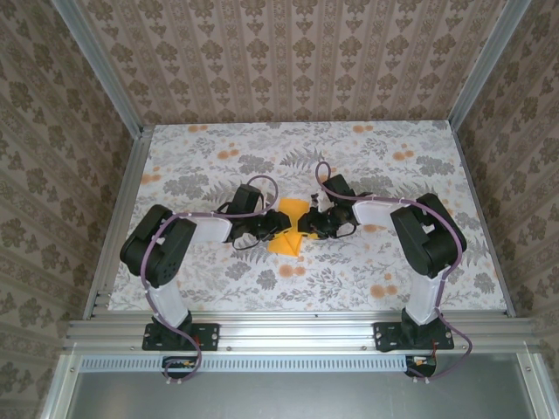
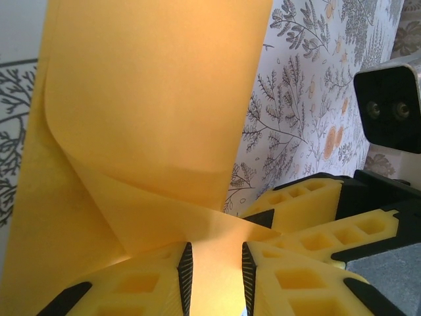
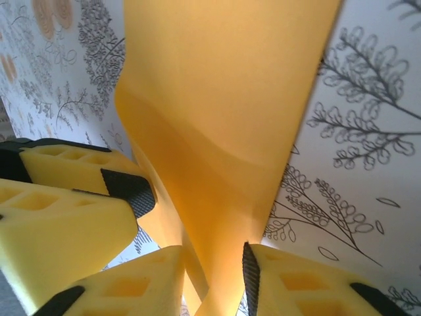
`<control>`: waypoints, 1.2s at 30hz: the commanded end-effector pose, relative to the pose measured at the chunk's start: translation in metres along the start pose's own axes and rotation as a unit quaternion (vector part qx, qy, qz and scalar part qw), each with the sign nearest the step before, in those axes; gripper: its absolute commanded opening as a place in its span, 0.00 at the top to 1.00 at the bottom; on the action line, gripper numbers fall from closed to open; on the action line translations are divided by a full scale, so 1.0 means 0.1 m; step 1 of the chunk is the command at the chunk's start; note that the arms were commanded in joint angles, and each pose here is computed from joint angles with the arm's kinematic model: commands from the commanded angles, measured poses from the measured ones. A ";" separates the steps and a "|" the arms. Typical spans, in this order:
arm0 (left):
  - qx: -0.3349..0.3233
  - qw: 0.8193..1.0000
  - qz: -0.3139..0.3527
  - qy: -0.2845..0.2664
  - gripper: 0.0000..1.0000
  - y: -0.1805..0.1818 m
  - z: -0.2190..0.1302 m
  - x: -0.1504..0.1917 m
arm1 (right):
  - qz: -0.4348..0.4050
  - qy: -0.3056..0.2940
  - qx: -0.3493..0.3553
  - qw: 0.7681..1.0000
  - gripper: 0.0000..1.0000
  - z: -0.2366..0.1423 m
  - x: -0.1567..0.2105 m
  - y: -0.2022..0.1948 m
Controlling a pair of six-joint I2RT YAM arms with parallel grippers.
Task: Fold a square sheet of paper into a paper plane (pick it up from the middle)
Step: Fold the triangle a second time at the center of the table.
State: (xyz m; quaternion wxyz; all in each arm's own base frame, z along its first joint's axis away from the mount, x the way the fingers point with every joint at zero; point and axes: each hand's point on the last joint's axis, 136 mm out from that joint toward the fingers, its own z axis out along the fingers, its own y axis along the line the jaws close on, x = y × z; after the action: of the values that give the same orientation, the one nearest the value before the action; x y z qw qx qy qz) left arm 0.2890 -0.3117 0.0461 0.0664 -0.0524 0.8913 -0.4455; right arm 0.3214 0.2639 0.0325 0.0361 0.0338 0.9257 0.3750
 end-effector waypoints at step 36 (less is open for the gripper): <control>-0.137 0.989 0.003 0.061 0.84 0.54 -0.13 0.45 | -0.051 -0.015 0.049 0.997 0.91 0.10 -0.23 -0.10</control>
State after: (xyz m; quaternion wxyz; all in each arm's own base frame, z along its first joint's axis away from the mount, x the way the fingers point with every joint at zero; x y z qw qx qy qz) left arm 0.2501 -0.2806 0.0199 0.0257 -0.0454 0.9351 -0.3506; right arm 0.3426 0.2621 0.0233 0.0701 -0.0013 0.9372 0.3417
